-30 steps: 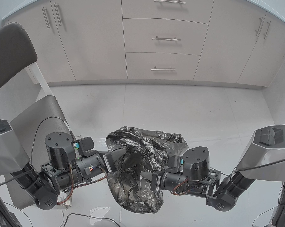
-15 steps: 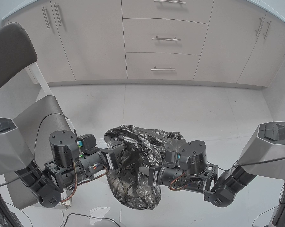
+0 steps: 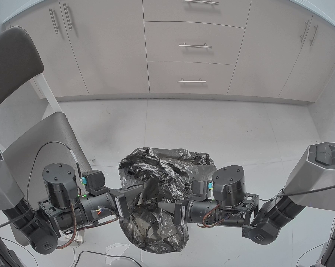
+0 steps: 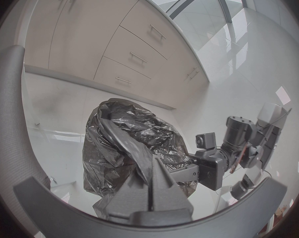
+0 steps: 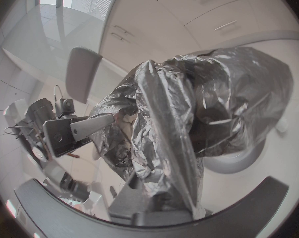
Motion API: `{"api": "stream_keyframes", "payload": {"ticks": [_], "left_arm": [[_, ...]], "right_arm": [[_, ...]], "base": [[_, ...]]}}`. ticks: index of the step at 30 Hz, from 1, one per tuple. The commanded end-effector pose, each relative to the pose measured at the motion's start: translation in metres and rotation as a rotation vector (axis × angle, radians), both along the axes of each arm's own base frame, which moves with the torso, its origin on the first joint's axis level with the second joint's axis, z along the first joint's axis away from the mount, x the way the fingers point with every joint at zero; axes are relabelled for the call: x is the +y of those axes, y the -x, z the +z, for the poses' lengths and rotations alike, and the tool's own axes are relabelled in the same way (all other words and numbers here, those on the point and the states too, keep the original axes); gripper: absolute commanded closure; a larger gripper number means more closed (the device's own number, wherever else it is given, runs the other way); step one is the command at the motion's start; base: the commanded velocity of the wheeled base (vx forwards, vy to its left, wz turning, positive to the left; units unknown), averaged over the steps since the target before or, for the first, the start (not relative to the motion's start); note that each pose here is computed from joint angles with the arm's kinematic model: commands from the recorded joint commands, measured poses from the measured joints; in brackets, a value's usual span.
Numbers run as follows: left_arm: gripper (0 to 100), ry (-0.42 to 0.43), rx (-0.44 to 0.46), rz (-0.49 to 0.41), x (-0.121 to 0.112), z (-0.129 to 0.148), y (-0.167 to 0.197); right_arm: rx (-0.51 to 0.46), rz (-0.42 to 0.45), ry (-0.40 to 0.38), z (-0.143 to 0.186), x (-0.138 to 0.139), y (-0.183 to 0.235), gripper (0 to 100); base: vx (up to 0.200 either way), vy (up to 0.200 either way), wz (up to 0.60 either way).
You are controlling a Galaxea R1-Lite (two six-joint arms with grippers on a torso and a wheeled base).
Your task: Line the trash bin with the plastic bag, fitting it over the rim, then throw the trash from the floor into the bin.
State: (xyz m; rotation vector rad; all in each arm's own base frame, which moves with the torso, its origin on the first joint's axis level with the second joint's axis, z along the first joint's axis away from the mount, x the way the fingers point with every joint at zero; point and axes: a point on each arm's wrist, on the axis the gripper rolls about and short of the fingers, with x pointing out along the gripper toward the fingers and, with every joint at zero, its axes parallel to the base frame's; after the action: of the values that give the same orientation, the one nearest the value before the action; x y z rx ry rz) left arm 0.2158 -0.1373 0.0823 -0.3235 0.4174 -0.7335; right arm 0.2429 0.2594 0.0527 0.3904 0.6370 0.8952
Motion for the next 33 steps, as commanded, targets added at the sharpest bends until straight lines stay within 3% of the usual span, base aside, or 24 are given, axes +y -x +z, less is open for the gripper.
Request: {"api": "stream_keyframes", "payload": {"ticks": [1,8,14,19,33], "left_arm": [[100,0.009,0.013,-0.031,0.008,0.002,0.015],[100,0.001,0.050,-0.029,0.004,-0.011,0.008],[100,-0.006,0.064,-0.027,0.001,-0.027,0.002],[100,0.024,0.094,-0.015,0.000,-0.034,0.000],[100,0.010,0.127,0.032,-0.001,-0.056,-0.026]], "right_arm": [[0.055,0.068,0.003,-0.001,-0.008,-0.002,100],[0.152,0.087,0.034,-0.022,-0.020,-0.019,100],[0.189,0.055,0.051,-0.045,-0.024,-0.038,100],[0.245,0.068,0.081,-0.052,-0.022,-0.041,100],[0.202,0.010,0.070,-0.050,-0.034,-0.066,100]], "base": [[0.000,0.000,0.00],[0.000,0.000,0.00],[0.000,0.000,0.00],[0.000,0.000,0.00],[0.000,0.000,0.00]]}}
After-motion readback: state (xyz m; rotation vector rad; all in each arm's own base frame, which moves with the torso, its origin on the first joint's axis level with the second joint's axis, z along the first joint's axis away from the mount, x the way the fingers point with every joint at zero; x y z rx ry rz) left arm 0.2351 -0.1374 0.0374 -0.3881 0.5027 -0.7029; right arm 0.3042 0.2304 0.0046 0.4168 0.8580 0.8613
